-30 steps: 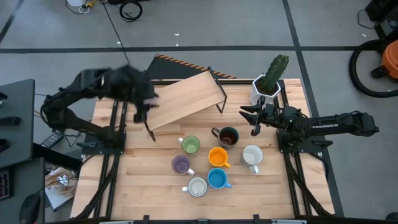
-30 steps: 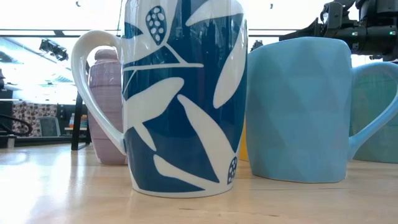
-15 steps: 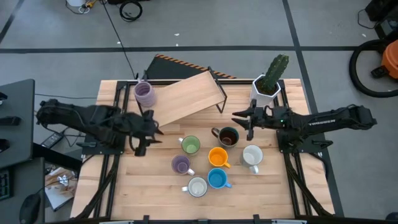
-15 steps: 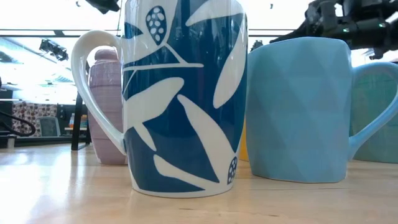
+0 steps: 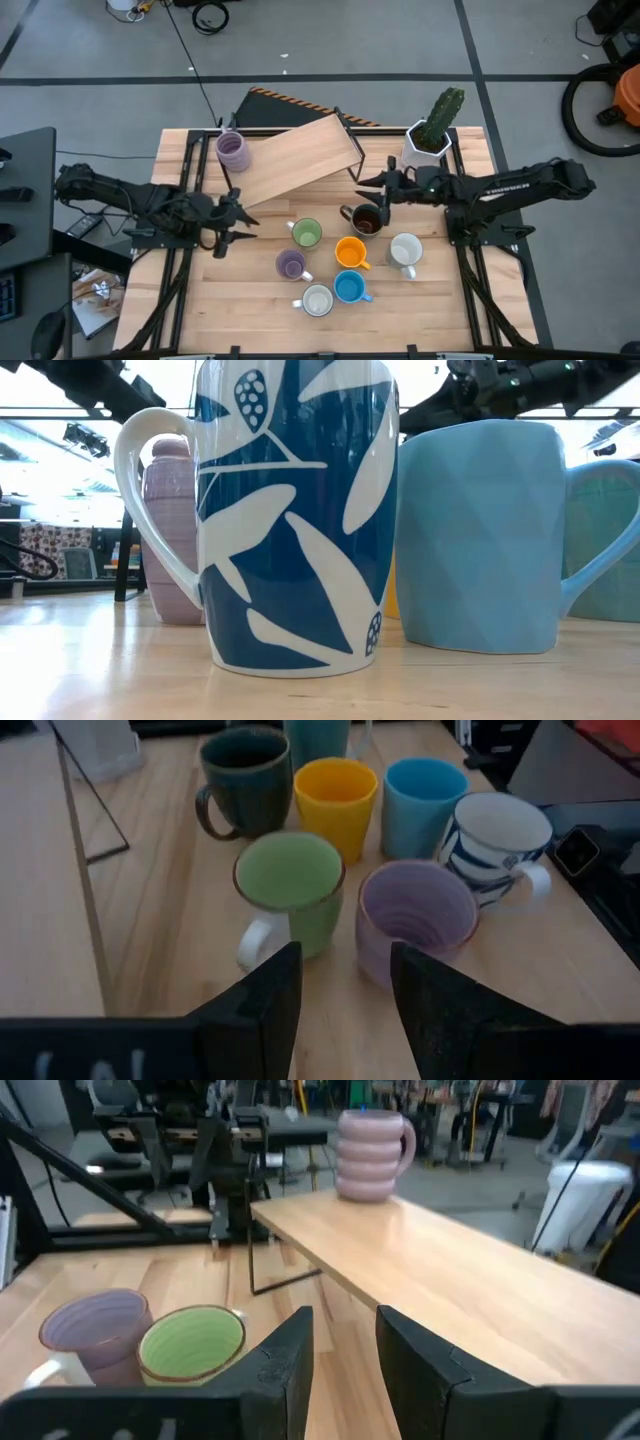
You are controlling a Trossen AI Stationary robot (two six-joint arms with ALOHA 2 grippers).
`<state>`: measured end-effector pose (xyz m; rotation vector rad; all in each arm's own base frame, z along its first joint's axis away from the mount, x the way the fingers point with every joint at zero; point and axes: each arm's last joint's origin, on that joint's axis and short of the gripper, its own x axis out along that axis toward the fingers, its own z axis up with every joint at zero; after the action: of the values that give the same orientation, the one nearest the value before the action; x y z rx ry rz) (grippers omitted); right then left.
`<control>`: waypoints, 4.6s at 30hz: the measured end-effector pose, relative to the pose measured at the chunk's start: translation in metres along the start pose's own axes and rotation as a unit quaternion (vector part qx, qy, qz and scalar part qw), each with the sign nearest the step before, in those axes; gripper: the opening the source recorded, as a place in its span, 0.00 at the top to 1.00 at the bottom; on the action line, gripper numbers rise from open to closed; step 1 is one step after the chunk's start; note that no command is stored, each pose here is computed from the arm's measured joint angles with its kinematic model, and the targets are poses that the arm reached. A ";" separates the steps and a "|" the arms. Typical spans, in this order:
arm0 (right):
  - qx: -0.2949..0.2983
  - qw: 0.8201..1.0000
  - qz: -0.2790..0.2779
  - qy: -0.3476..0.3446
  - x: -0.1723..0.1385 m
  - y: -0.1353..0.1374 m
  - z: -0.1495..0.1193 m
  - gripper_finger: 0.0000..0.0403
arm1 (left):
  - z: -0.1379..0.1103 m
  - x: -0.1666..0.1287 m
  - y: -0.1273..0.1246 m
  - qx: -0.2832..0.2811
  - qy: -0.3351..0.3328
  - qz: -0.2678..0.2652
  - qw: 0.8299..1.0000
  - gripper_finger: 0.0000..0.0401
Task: Place coffee mugs
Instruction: Adjust the blue-green mug on the table
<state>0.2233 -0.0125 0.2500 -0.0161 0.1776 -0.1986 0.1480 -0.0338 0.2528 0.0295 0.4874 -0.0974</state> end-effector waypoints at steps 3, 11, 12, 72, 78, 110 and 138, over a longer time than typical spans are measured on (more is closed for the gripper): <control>0.004 0.999 0.000 0.035 0.007 0.001 0.009 0.71 | -0.010 0.003 -0.002 -0.003 -0.016 -0.007 1.000 0.60; 0.010 0.995 -0.002 0.103 0.015 0.002 0.029 0.71 | -0.027 0.013 -0.010 0.000 -0.047 -0.031 0.998 0.60; 0.009 0.994 -0.002 0.105 0.016 0.003 0.031 0.71 | -0.027 0.013 -0.011 0.000 -0.053 -0.035 0.998 0.60; 0.091 0.855 -0.060 0.507 -0.011 0.109 0.040 0.65 | 0.024 -0.009 -0.007 -0.004 -0.163 0.074 0.984 0.60; 0.136 0.837 -0.080 0.525 -0.015 0.114 0.030 0.60 | 0.024 -0.009 -0.003 -0.014 -0.159 0.092 0.983 0.60; 0.145 0.753 -0.142 0.626 -0.011 0.122 0.000 0.59 | 0.042 -0.024 -0.007 0.031 -0.147 0.080 0.985 0.60; 0.147 0.791 -0.228 0.548 -0.045 0.084 0.017 0.59 | 0.037 -0.011 -0.011 0.034 -0.094 0.082 0.992 0.60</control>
<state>0.1993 0.0788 0.2721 0.3838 1.3213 -0.7133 0.1540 -0.0452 0.2904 0.1267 0.2906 0.0448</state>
